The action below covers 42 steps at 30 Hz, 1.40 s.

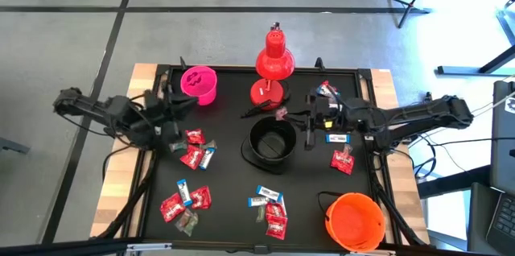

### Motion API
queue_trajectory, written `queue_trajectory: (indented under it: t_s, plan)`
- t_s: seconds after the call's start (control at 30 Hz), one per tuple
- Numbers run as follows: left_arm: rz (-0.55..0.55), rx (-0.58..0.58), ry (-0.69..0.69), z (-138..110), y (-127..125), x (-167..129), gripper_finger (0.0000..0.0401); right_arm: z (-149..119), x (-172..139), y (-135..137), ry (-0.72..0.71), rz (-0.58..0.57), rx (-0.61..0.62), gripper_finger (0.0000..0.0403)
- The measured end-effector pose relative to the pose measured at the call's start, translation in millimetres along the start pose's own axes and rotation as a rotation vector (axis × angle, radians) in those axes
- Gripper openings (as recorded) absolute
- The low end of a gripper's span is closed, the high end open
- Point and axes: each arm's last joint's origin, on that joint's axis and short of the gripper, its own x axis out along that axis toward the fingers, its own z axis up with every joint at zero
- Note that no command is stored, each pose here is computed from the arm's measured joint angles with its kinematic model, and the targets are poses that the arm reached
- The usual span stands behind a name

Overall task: Organize candy in baskets
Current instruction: Put the red gummy into the pink bucket

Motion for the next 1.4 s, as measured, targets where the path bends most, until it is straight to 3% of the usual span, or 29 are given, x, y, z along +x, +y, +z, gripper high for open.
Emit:
queue_trajectory:
  t_s: [0.23, 0.4, 0.6, 0.77, 1.1, 1.4]
  plan:
    - [0.050, 0.044, 0.099, 5, -21, 44, 0.0025, 2, 25, -2, 0.009, 0.032, -0.023, 0.0005]
    - [0.083, 0.110, 0.225, -5, -25, 73, 0.0083, 4, 38, 1, 0.026, 0.049, -0.043, 0.0005]
    - [-0.080, 0.095, 0.291, -23, -31, 94, 0.0172, -2, 47, 2, 0.034, 0.048, -0.063, 0.0005]
    - [-0.160, 0.031, 0.318, -35, -34, 105, 0.0209, -9, 53, 2, 0.039, 0.048, -0.064, 0.0005]
    - [-0.210, -0.035, 0.289, -58, -43, 127, 0.0213, -19, 61, 2, 0.031, 0.048, -0.039, 0.0005]
    - [-0.143, -0.034, 0.270, -65, -43, 134, 0.0202, -22, 64, 2, 0.020, 0.048, -0.034, 0.0005]
